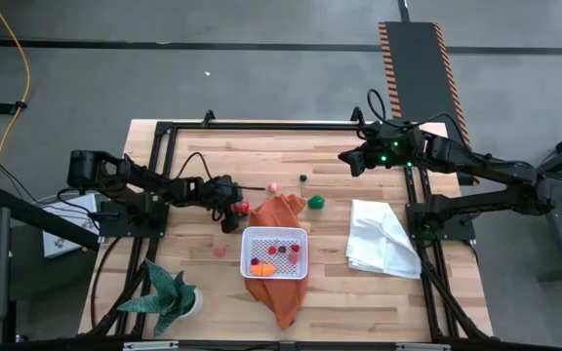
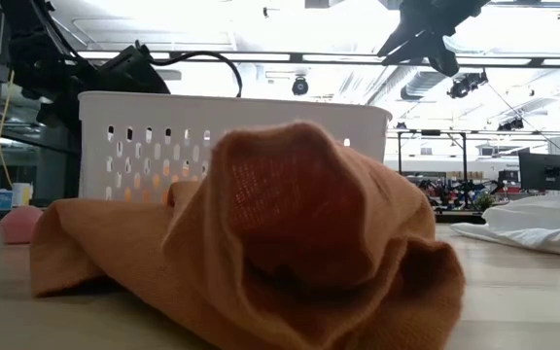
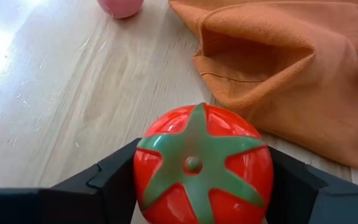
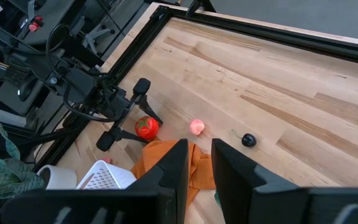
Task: Pick and placing Produce into tupperware
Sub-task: Put the red tomato into the white basket
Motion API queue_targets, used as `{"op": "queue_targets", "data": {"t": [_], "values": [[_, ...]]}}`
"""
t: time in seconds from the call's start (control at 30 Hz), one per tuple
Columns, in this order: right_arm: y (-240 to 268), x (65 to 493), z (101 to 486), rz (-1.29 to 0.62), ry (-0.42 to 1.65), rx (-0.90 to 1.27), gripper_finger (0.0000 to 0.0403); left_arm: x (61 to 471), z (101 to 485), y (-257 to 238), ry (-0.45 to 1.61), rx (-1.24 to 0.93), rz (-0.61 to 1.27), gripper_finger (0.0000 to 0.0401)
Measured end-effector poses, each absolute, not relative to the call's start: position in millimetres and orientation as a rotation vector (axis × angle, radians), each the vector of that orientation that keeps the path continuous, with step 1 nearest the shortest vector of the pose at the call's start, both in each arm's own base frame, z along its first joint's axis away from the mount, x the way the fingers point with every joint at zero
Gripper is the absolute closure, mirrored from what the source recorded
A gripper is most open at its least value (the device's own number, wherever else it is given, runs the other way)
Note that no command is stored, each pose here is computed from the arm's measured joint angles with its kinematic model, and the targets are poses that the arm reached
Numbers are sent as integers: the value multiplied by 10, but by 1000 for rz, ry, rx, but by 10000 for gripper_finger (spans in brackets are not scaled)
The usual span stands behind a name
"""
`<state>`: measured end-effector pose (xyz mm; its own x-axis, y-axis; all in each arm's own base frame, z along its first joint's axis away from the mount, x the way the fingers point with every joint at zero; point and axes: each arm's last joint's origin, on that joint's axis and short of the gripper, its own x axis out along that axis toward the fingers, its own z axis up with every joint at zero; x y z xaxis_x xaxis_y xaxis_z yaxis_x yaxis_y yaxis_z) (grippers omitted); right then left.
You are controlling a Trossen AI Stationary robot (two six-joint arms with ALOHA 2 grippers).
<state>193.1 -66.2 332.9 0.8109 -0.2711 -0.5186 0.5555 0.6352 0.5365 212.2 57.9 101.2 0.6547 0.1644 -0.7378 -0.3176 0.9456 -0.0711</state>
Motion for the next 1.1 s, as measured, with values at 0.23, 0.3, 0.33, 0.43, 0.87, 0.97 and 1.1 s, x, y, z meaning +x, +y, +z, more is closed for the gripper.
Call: {"op": "queue_targets", "data": {"t": [0.23,0.3,0.33,0.43,0.87,0.97,1.1], "values": [[-662,1930,3329,-488,415,744,340,2123,1013,579,812,-200,276,164],[-661,1931,3329,-488,415,744,340,2122,1012,580,812,-200,277,155],[-661,1931,3329,-488,415,743,340,2122,1012,580,812,-199,279,150],[-661,1931,3329,-488,415,744,340,2122,1013,581,812,-196,282,139],[-662,1930,3329,-489,414,746,340,2121,1013,583,812,-192,289,146],[-661,1930,3329,-488,414,746,340,2121,1013,585,812,-187,299,136],[-662,1930,3328,-489,414,746,340,2121,1013,586,812,-186,303,156]]}}
